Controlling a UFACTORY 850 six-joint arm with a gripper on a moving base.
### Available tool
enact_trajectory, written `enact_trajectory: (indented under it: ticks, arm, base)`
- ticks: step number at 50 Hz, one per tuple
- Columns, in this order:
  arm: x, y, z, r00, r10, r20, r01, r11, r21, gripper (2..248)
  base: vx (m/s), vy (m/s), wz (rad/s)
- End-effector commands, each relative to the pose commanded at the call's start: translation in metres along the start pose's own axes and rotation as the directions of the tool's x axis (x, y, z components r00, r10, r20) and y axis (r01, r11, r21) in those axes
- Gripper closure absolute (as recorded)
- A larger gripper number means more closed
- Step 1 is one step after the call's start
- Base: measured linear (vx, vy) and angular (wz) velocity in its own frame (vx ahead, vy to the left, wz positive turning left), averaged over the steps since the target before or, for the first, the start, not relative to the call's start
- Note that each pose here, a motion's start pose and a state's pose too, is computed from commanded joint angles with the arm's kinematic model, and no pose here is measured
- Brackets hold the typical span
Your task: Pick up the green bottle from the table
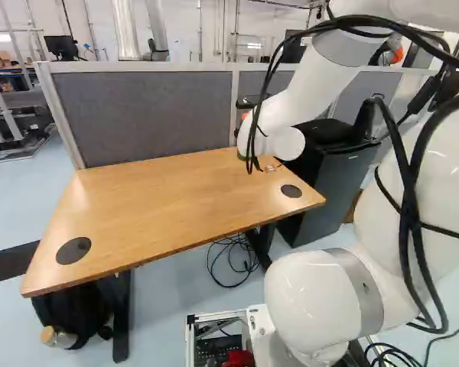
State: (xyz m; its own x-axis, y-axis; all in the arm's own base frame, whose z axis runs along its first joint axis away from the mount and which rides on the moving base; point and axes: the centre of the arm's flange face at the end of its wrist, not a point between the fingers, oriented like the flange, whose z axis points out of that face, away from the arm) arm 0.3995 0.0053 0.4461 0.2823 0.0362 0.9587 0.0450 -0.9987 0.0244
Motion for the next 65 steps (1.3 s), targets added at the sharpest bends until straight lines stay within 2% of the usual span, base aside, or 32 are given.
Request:
enact_trajectory:
  ticks: [38, 65]
  arm:
    - [-0.075, -0.002, -0.065, 0.999, 0.026, 0.029, -0.025, 0.999, -0.022, 136]
    - [-0.107, -0.002, -0.095, 0.999, 0.036, 0.041, -0.034, 0.999, -0.034, 136]
  base:
    - [0.000, 0.000, 0.000]
    - [0.000, 0.000, 0.000]
